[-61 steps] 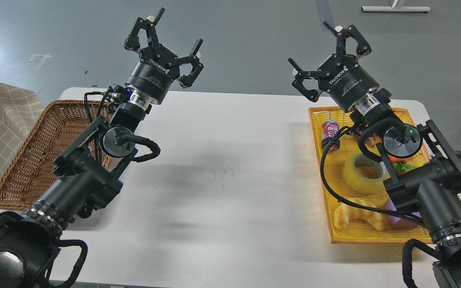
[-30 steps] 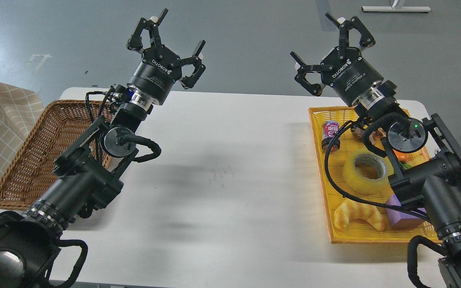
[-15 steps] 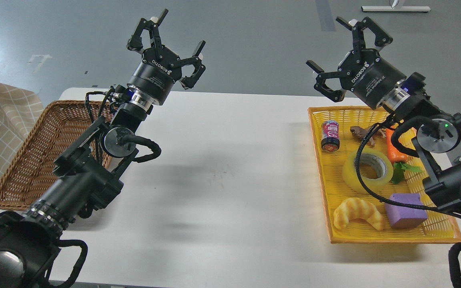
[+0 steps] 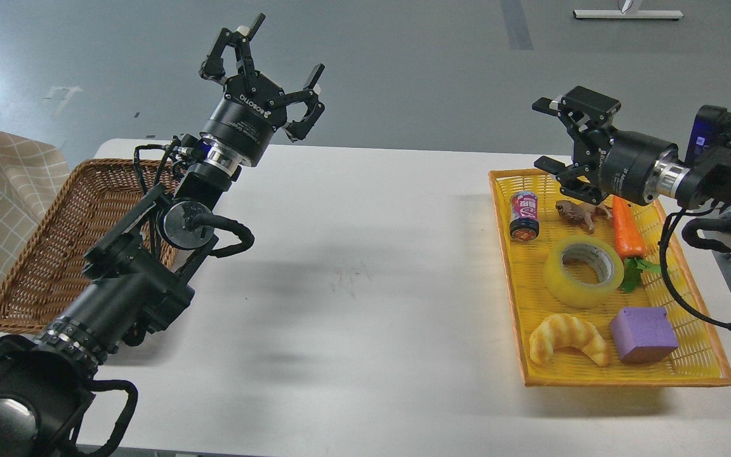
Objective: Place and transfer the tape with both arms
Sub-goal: 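Move the right gripper over the yellow tray toward the tape roll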
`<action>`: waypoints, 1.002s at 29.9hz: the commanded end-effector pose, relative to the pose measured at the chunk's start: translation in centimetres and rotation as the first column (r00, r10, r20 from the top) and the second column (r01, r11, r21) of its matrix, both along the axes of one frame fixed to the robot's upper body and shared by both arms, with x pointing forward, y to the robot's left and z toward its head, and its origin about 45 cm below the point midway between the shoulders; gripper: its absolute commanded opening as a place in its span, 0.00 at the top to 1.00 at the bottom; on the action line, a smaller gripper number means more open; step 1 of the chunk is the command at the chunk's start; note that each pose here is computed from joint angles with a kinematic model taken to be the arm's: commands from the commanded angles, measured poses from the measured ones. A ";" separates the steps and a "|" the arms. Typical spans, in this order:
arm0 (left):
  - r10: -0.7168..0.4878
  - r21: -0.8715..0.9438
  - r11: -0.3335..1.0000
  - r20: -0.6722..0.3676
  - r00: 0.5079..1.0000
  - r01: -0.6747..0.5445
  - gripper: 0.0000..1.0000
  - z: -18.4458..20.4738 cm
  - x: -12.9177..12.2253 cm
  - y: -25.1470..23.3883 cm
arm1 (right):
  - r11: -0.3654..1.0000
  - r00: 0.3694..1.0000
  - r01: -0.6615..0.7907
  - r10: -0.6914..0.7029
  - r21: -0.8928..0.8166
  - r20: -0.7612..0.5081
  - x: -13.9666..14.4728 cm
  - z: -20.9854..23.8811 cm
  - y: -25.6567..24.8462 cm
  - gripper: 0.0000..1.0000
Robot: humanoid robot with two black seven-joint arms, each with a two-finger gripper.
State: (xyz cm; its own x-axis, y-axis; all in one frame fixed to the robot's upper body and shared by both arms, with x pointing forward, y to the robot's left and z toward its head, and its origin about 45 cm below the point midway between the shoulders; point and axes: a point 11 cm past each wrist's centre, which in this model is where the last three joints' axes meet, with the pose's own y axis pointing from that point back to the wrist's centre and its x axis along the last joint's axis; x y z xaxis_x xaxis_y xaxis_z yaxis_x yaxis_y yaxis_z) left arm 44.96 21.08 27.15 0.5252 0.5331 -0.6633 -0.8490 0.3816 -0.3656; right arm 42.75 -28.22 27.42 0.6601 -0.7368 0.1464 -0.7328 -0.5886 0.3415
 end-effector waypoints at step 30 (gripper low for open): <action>-0.004 -0.006 1.000 0.003 1.000 0.004 0.02 0.1 -0.1 -0.2 | 0.650 0.988 -0.026 0.134 -0.759 0.080 -1.3 -0.5 -7.0 0.00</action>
